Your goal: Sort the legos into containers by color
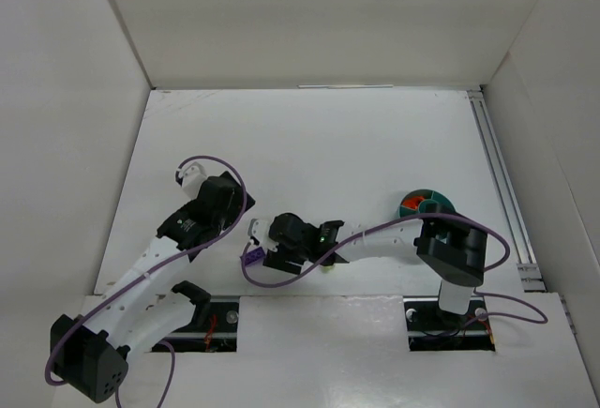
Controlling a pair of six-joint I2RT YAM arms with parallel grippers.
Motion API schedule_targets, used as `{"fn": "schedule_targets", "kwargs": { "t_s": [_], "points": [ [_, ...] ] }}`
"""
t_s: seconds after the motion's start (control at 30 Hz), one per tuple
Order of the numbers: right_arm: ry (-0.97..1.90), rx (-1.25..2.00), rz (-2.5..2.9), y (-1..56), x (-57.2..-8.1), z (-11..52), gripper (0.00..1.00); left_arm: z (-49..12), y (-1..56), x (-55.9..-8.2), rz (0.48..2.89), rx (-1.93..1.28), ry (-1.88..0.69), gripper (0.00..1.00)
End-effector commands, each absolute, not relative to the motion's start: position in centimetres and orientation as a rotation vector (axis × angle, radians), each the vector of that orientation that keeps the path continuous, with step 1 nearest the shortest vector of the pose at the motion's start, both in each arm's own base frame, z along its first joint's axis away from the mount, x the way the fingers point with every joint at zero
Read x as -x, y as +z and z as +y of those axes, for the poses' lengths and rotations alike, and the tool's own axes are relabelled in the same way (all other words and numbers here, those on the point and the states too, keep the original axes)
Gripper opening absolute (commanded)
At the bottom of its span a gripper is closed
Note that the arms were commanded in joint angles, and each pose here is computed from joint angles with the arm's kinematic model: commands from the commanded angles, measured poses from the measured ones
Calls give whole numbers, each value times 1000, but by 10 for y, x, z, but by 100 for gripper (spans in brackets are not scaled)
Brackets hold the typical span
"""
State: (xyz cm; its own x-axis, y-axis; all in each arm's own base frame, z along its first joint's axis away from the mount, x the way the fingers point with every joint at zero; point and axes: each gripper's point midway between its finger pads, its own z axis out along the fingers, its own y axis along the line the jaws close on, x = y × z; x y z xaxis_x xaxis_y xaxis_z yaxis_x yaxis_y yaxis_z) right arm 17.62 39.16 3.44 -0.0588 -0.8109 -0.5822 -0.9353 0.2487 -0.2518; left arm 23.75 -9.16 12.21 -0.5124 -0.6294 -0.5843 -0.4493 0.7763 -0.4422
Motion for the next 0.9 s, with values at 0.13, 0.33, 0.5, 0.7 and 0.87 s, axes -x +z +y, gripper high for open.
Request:
{"fn": "schedule_targets", "kwargs": {
  "t_s": [0.13,0.33,0.5,0.7,0.87],
  "points": [
    [238,1551,1926,40,-179,393,57,-95,118,-242,2207,781,-301,100],
    [240,1552,1912,44,-179,394,38,-96,119,-244,2199,781,-309,100],
    [255,1539,1884,58,-180,396,27,-96,119,-244,2202,770,-304,100],
    [268,1441,1836,101,-190,387,26,-100,121,-248,2196,755,-325,100],
    [168,1248,1910,137,-217,321,24,-109,122,-255,2207,681,-357,100]
  ]
}}
